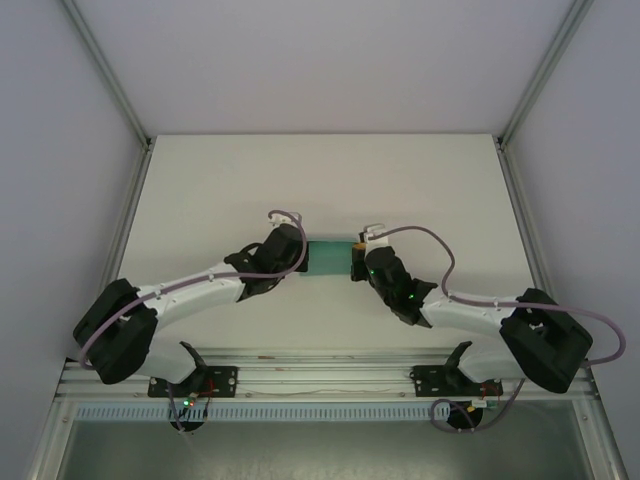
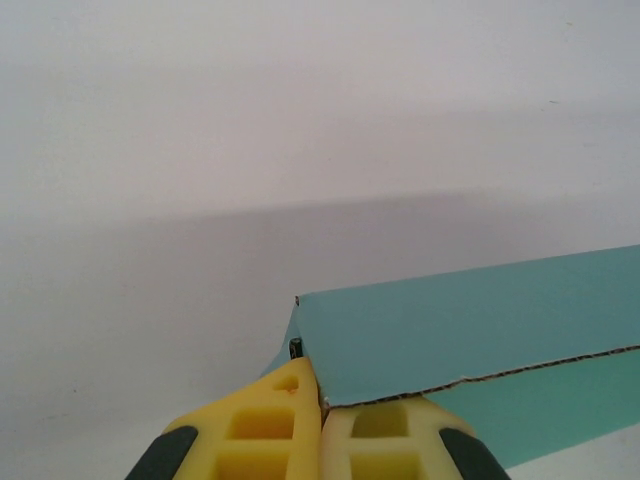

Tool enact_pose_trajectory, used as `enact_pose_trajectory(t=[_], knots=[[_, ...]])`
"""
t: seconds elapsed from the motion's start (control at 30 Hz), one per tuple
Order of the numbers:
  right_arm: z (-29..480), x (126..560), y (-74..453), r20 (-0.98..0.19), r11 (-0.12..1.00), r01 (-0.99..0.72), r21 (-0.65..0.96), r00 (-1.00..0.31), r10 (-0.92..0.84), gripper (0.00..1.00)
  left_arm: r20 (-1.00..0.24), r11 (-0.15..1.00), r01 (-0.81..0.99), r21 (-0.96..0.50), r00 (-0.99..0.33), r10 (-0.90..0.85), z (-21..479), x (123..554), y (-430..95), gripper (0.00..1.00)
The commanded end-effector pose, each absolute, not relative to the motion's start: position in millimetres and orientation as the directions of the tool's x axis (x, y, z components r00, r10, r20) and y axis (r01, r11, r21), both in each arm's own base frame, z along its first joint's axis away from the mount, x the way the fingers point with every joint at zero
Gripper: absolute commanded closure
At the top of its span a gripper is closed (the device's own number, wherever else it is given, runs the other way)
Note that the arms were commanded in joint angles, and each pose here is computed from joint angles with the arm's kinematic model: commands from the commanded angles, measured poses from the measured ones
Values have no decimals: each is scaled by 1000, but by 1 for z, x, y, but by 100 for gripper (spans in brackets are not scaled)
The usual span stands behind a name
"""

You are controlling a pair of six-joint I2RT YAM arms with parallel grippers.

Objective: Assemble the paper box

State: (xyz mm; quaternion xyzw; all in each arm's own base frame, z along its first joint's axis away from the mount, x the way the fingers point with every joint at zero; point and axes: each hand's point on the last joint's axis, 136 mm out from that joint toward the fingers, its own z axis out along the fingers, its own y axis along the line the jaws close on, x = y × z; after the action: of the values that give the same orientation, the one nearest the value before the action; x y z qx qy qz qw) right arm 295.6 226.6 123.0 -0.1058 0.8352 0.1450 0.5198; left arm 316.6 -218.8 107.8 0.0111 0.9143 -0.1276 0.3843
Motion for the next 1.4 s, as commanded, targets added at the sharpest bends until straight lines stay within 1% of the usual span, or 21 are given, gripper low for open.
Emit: enact_pose_trajectory(t=[0.0,0.07,0.1,0.2,0.33,0.4,0.5,0.57,0.63,0.7,0.77,0.87,0.9,0.93,0.97,1.0,1.1,1.2,1.27,1.33,1.37], knots=[[93,274,228,-830,925,-351,149,-553,-76,88,-462,977,163,-138,-883,82,26,256,-210,100],[109,277,229,-837,926,-333,175,-546,-38,87,-471,979,161,-126,-878,84,29,258,-210,100],[118,279,230,-841,925,-331,186,-540,-24,84,-475,979,160,-127,-876,82,30,258,-210,100],[143,281,231,-854,922,-330,203,-520,2,58,-483,977,165,-134,-872,81,34,260,-212,100],[163,284,229,-861,922,-315,227,-507,39,36,-493,976,173,-128,-865,89,39,263,-214,100],[169,290,224,-860,928,-280,244,-505,73,29,-502,974,184,-130,-860,95,42,265,-217,100],[178,302,211,-854,937,-204,283,-498,149,26,-510,972,197,-124,-853,108,48,267,-219,100],[179,310,203,-835,935,-159,317,-514,196,26,-518,972,201,-123,-848,110,51,269,-219,100],[170,316,198,-811,931,-133,339,-544,217,28,-524,971,204,-126,-845,109,53,270,-220,100],[155,319,195,-776,932,-99,349,-589,228,33,-529,967,217,-135,-841,115,57,271,-224,100],[139,317,192,-747,937,-70,342,-625,226,36,-534,964,226,-142,-837,118,60,272,-227,99],[114,312,185,-716,950,-27,310,-664,215,38,-545,957,249,-149,-828,131,67,274,-231,90],[106,310,183,-707,952,-14,305,-673,217,40,-552,953,261,-157,-823,135,73,275,-234,83],[99,308,182,-700,951,-8,310,-679,222,40,-561,950,271,-158,-816,140,78,276,-235,77],[93,306,180,-694,949,5,314,-682,233,41,-568,945,284,-161,-810,147,84,276,-237,69],[87,304,178,-688,947,15,320,-684,243,43,-576,942,295,-159,-803,154,92,277,-237,58],[76,298,176,-668,946,20,322,-703,243,44,-594,938,317,-143,-785,175,117,277,-235,41],[69,294,176,-656,946,20,323,-716,239,44,-598,927,344,-152,-779,191,138,273,-237,17],[66,292,174,-652,948,24,318,-721,237,44,-607,929,331,-167,-777,167,150,276,-236,11],[63,291,172,-650,950,32,310,-723,236,46,-611,926,314,-209,-782,127,161,281,-238,2],[63,291,172,-650,950,32,309,-723,236,46,-607,927,298,-229,-788,103,164,284,-238,0]])
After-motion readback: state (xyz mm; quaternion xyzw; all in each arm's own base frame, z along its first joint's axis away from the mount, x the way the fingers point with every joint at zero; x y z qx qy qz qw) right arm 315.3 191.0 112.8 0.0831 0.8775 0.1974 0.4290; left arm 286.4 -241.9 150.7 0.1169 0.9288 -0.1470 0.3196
